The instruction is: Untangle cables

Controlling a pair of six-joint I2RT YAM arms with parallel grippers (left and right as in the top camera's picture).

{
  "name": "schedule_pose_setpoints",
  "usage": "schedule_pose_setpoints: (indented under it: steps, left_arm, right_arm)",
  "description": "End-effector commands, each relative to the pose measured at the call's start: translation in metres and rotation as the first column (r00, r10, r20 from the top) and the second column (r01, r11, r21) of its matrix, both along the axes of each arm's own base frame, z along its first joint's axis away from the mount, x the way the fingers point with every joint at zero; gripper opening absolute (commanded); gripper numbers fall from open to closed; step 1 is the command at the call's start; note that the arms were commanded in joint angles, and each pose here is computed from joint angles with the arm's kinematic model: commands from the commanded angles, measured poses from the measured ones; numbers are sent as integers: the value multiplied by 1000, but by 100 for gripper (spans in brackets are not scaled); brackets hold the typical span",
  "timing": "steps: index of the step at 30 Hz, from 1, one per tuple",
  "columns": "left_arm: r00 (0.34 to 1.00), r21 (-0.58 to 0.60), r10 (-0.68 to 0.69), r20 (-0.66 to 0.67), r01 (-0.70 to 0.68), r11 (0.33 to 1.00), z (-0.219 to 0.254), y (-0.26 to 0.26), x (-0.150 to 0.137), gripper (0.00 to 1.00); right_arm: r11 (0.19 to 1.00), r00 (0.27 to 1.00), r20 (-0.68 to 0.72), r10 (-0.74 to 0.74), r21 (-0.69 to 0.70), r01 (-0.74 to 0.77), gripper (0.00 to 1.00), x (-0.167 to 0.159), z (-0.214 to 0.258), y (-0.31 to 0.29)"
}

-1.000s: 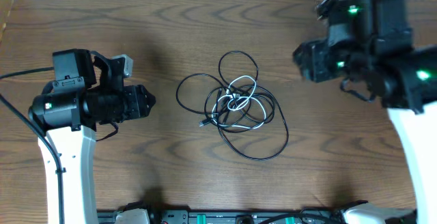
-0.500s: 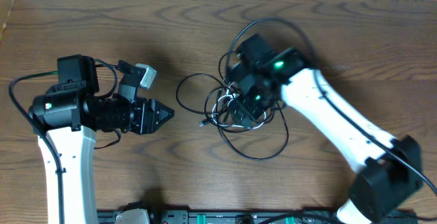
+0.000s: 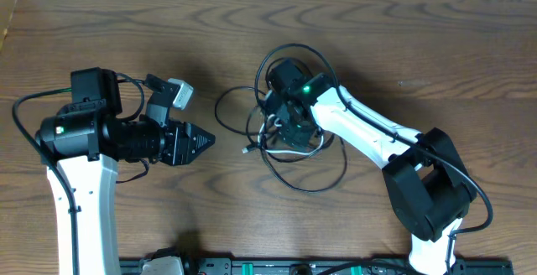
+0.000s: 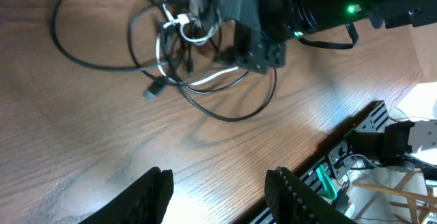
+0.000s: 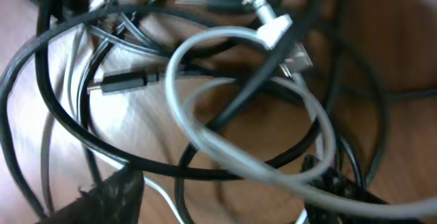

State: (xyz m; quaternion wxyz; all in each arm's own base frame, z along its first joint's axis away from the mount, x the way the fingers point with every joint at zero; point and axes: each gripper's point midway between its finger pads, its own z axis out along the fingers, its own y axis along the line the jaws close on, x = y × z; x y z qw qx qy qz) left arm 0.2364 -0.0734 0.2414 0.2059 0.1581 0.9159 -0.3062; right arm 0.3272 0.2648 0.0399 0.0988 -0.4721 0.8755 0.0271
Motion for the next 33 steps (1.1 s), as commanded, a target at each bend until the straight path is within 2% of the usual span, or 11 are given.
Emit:
schedule_pose_setpoints:
  steps: [1, 6, 8, 13, 17, 20, 25, 29, 30, 33]
  left_arm:
    - [999, -5, -26, 34, 26, 1000, 6, -3, -1, 50]
    - [999, -5, -26, 34, 26, 1000, 6, -3, -1, 50]
    - [999, -5, -26, 34, 26, 1000, 6, -3, -1, 50]
    - [999, -5, -26, 34, 26, 1000, 6, -3, -1, 50]
    - [999, -5, -26, 34, 26, 1000, 6, -3, -1, 50]
    - [999, -5, -26, 34, 26, 1000, 6, -3, -1, 50]
    - [999, -5, -26, 34, 26, 1000, 6, -3, -1, 50]
    - [999, -5, -26, 34, 26, 1000, 6, -3, -1, 50]
    - [999, -5, -26, 34, 26, 1000, 6, -3, -1, 50]
    - [999, -6, -26, 31, 26, 1000, 6, -3, -1, 50]
  right_arm:
    - [983, 984, 21, -176, 63, 175, 68, 12, 3, 8]
    - [899, 909, -15, -416, 141, 414, 64, 21, 7, 16]
    - [833, 851, -52, -523, 179, 523, 64, 24, 8, 20]
    - [779, 833, -87, -546, 315, 543, 64, 40, 21, 45]
    - [628, 710, -197, -676, 350, 695, 51, 44, 25, 52]
    - [521, 620, -315, -719, 348, 780, 52, 40, 28, 62]
    - [482, 597, -306, -741, 377, 791, 52, 49, 31, 64]
    - [480, 591, -284, -755, 375, 793, 51, 50, 28, 62]
    - [482, 591, -279, -757, 373, 793, 49, 49, 27, 62]
    - [485, 587, -260, -766, 365, 795, 32, 49, 23, 60]
